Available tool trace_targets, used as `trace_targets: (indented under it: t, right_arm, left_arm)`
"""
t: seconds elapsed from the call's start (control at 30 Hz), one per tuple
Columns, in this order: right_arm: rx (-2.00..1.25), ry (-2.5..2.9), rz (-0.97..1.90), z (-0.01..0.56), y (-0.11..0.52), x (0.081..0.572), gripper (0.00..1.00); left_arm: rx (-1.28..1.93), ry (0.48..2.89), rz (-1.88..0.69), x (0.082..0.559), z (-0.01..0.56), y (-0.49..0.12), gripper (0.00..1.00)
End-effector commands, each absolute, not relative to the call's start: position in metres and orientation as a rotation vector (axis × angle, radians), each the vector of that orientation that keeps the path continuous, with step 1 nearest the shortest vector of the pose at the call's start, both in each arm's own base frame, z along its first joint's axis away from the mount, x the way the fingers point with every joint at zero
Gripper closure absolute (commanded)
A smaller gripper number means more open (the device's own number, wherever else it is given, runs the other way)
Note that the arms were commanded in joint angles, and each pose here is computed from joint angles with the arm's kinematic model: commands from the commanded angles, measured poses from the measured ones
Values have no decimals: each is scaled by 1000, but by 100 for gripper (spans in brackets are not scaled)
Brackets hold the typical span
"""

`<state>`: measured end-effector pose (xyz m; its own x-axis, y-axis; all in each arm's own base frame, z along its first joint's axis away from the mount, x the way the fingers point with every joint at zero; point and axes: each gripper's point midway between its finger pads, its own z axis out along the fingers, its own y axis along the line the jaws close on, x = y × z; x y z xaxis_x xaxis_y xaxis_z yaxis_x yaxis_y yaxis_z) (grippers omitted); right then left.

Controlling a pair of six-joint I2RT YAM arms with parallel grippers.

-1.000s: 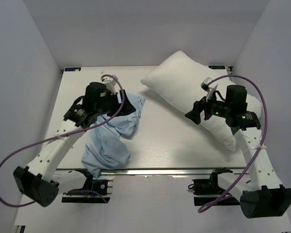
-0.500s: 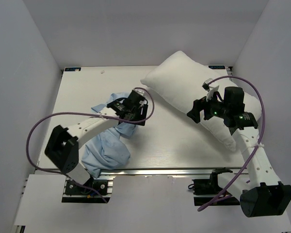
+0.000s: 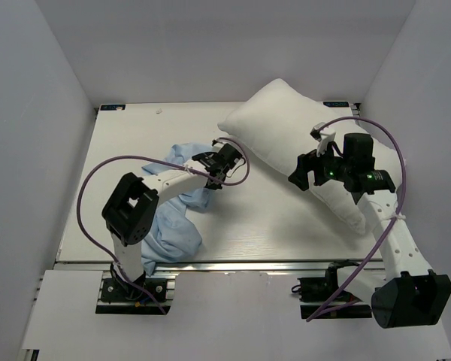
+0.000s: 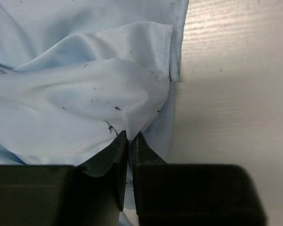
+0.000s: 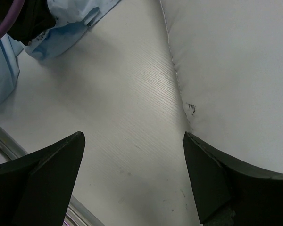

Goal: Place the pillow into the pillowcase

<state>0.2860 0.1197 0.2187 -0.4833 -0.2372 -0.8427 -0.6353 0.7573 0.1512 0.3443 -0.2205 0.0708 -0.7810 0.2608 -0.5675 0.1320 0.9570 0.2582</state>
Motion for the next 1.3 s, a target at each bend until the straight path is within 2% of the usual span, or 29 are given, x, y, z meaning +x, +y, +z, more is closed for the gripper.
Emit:
trace_targets:
  t: [0.0, 0.1, 0.3, 0.47, 0.73, 0.93, 1.07, 1.27]
  right_arm:
    - [-679, 2024, 588, 234, 125, 289, 11]
    - [-701, 1995, 578, 241, 126, 290, 11]
    - [-743, 1905, 559, 258, 129, 294, 11]
    - [-790, 1851, 610, 267, 142, 292, 11]
    - [-963, 1694, 607, 282, 184, 286, 11]
    - [-1021, 1606, 618, 294, 209, 285, 11]
    - [-1066, 1479, 598, 311, 234, 286, 10]
    - [-997, 1464, 556, 322, 257, 305, 11]
  left_arm:
    - [223, 2403, 282, 359, 95, -224, 82]
    - [160, 2366, 269, 365, 117, -219, 100]
    - [-122, 2216, -14, 393, 223, -182, 100]
    - [-184, 2153, -199, 401, 269, -149, 100]
    - [-214, 2141, -238, 398, 284, -126, 100]
    - [-299, 1967, -247, 398, 358, -102, 100]
    - [-319, 1823, -281, 392, 429, -94, 100]
    - [-327, 1713, -322, 371, 485, -85, 100]
